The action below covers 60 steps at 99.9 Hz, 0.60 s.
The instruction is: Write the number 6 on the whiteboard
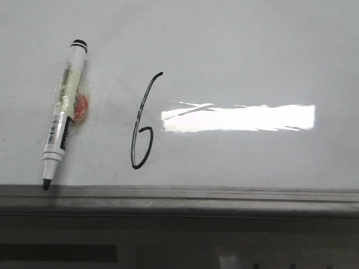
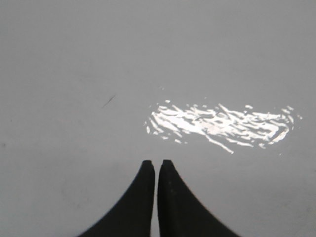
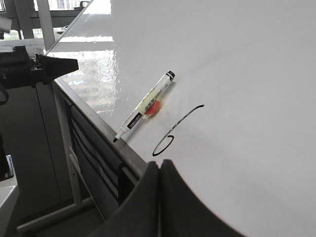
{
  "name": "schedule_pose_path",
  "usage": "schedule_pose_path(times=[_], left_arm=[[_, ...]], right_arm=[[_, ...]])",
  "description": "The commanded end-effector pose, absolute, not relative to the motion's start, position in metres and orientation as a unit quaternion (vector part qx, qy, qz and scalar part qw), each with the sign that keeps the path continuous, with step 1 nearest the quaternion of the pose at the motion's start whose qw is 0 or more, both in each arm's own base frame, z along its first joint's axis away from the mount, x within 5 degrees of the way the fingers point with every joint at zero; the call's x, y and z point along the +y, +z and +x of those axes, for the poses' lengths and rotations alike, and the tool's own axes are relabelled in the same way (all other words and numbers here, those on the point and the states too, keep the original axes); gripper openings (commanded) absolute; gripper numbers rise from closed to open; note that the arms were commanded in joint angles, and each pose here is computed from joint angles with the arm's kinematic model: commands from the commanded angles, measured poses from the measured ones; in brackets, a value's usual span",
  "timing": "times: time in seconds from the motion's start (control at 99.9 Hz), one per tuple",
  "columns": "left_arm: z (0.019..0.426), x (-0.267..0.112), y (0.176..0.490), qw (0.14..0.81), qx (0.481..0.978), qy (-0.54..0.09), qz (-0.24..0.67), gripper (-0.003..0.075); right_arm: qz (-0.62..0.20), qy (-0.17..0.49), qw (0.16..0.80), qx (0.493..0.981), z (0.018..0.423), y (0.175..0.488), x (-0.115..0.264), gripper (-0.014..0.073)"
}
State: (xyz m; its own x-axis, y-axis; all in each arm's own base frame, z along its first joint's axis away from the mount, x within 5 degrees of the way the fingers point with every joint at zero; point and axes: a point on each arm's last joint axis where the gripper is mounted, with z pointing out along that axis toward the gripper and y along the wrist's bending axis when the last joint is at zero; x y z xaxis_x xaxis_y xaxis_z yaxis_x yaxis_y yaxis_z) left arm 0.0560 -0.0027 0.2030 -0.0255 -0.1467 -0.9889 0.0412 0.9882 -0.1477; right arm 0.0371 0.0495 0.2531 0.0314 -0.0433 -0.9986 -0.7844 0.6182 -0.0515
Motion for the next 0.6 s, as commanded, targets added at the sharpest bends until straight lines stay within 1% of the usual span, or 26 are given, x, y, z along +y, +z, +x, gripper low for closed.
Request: schedule_pose_path(times=[0.0,0.06,0.08,0.15,0.591], left_arm=[[0.055,-0.002,0.196,0.698,0.712,-0.066,-0.046,-0.002],[0.055,-0.002,0.191,0.678,0.731,-0.065,-0.046,-0.002],[0.054,-0.002,0.186,0.658,0.749,-0.064,-0.047,-0.002],[0.053,-0.003,0.18,0.631,0.772,-0.063,-0.047,-0.002],[0.053,-0.003,0.181,0.632,0.771,-0.063,-0.047,-0.002]], right_arm=[[-0.307,0.286,0.676,0.605,0.039,0.268,0.047,-0.0064],[-0.307,0.286,0.676,0.605,0.039,0.268,0.047,-0.0064],[-0.307,0.286,0.676,0.605,0.039,0.268,0.047,-0.0064],[-0.307,0.286,0.676,0.605,0.039,0.268,0.047,-0.0064],[-0.307,0.286,0.676,0.605,0.039,0.268,0.047,-0.0064]])
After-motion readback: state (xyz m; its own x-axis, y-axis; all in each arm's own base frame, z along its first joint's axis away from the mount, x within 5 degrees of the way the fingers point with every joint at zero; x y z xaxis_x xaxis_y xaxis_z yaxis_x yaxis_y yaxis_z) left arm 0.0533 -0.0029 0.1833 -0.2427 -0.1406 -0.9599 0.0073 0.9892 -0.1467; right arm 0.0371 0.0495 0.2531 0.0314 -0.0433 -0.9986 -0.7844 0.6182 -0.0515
